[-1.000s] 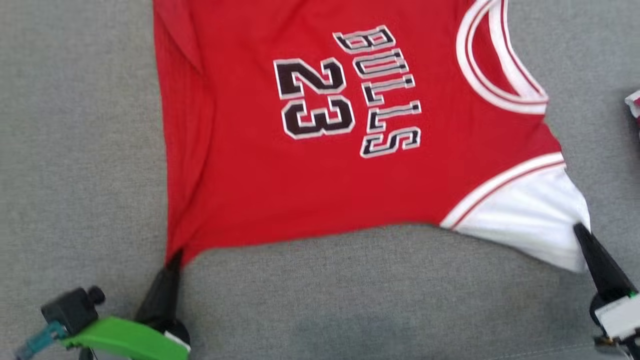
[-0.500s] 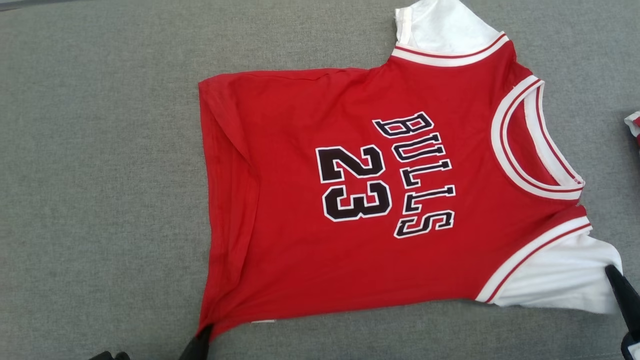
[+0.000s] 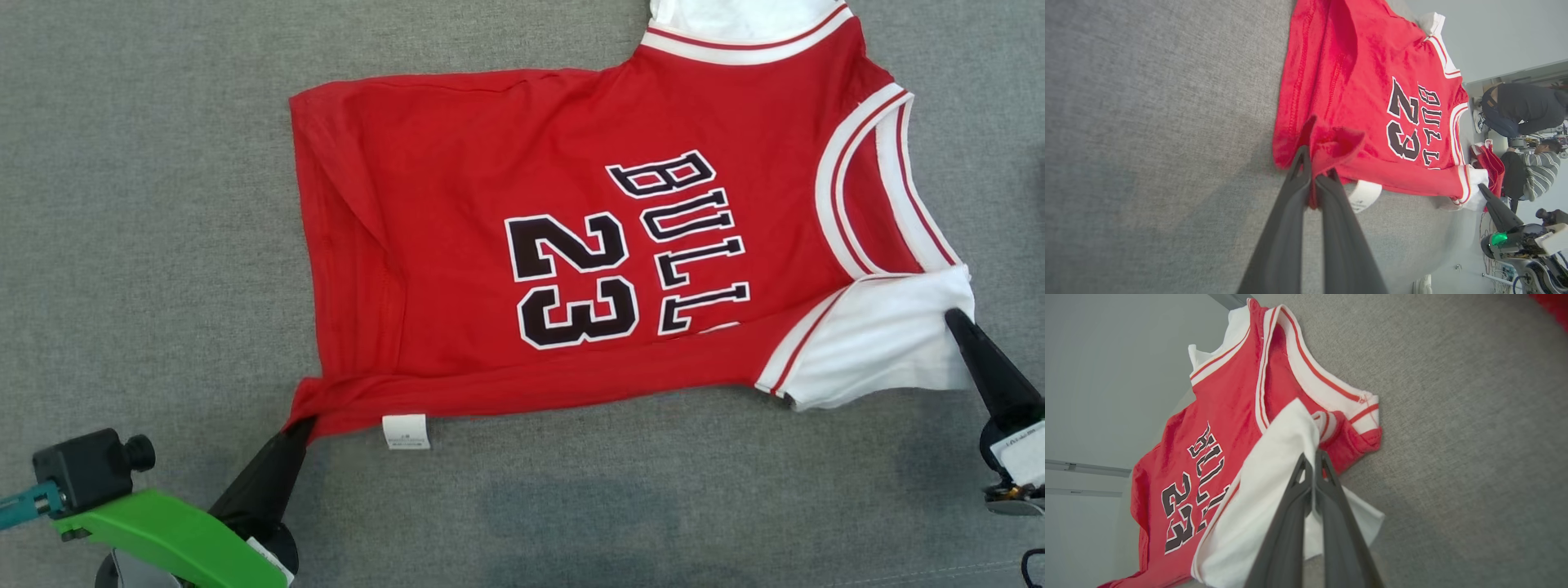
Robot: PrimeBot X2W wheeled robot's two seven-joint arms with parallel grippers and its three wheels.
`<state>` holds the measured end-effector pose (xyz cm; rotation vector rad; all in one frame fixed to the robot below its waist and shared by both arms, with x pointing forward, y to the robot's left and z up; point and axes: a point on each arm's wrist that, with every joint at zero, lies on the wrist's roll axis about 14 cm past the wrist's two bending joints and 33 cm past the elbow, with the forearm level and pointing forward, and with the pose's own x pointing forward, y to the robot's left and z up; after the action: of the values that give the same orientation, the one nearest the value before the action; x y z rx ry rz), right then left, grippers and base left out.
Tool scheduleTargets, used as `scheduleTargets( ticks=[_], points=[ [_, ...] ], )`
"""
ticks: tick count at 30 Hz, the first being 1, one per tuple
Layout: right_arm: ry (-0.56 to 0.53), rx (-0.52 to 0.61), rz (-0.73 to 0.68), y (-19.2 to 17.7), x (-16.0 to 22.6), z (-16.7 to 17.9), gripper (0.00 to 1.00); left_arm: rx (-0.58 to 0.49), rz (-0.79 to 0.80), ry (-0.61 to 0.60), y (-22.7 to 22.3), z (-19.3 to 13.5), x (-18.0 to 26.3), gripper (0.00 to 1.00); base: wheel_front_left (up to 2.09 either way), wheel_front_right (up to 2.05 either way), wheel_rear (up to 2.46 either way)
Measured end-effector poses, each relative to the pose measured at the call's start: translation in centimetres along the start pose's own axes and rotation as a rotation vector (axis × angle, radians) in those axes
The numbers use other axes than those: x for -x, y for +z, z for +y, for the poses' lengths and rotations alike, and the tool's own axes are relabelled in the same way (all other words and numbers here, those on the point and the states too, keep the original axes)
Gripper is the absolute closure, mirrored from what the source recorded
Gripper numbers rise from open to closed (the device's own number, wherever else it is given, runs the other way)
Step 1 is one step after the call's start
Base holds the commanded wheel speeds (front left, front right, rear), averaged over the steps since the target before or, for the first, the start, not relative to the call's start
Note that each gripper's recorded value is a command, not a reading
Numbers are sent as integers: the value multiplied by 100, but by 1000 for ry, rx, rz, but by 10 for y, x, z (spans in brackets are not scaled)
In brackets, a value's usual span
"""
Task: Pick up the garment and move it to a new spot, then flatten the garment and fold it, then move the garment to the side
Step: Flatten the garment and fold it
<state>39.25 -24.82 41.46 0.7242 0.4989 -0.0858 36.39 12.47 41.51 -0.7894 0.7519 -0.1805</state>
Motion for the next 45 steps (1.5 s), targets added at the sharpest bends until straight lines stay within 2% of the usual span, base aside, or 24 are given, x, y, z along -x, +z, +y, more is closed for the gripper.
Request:
scheduleTargets(
  ticks=[10, 14, 17, 20, 24, 33, 38, 39, 40, 41, 42, 43, 44, 45],
  points=[
    [54, 49, 36, 10, -4, 23, 100, -40, 33, -69, 18, -32, -4, 100, 0, 0, 0],
    [43, 158, 119, 7, -8, 26, 100, -59, 38, -61, 24, -31, -8, 100, 0, 0, 0],
    [32, 273, 240, 1, -12, 28, 100, -43, 83, -54, 20, -29, -11, 100, 0, 0, 0],
    [25, 367, 370, -4, -15, 30, 100, -77, 122, -52, 22, -29, -15, 100, 0, 0, 0],
    [-9, 461, 456, 12, -22, 28, 100, -103, 148, -47, 30, -29, -22, 100, 0, 0, 0],
    [-51, 514, 551, 33, -45, 31, 100, -165, 251, -27, 33, -26, -35, 100, 0, 0, 0],
    [-60, 511, 594, 24, -56, 33, 100, -169, 269, 5, 41, -17, -47, 100, 0, 0, 0],
    [-60, 508, 604, 21, -57, 33, 100, -168, 279, 9, 40, -16, -48, 97, 0, 0, 0],
    [-60, 508, 615, 18, -58, 33, 100, -168, 286, 13, 39, -15, -50, 81, 0, 0, 0],
    [-59, 506, 619, 16, -59, 33, 96, -168, 298, 16, 37, -13, -51, 59, 0, 0, 0],
    [-61, 502, 621, 14, -60, 33, 72, -168, 304, 18, 36, -13, -52, 11, 0, 0, 0],
    [-66, 505, 619, 14, -61, 32, 32, -170, 317, 17, 34, -12, -53, 0, 0, 0, 0],
    [-71, 515, 611, 15, -61, 32, 0, -172, 319, 17, 33, -12, -55, 0, 0, 0, 0],
    [-72, 519, 592, 17, -62, 33, 0, -175, 321, 16, 33, -12, -56, 0, 0, 0, 0]
  ],
)
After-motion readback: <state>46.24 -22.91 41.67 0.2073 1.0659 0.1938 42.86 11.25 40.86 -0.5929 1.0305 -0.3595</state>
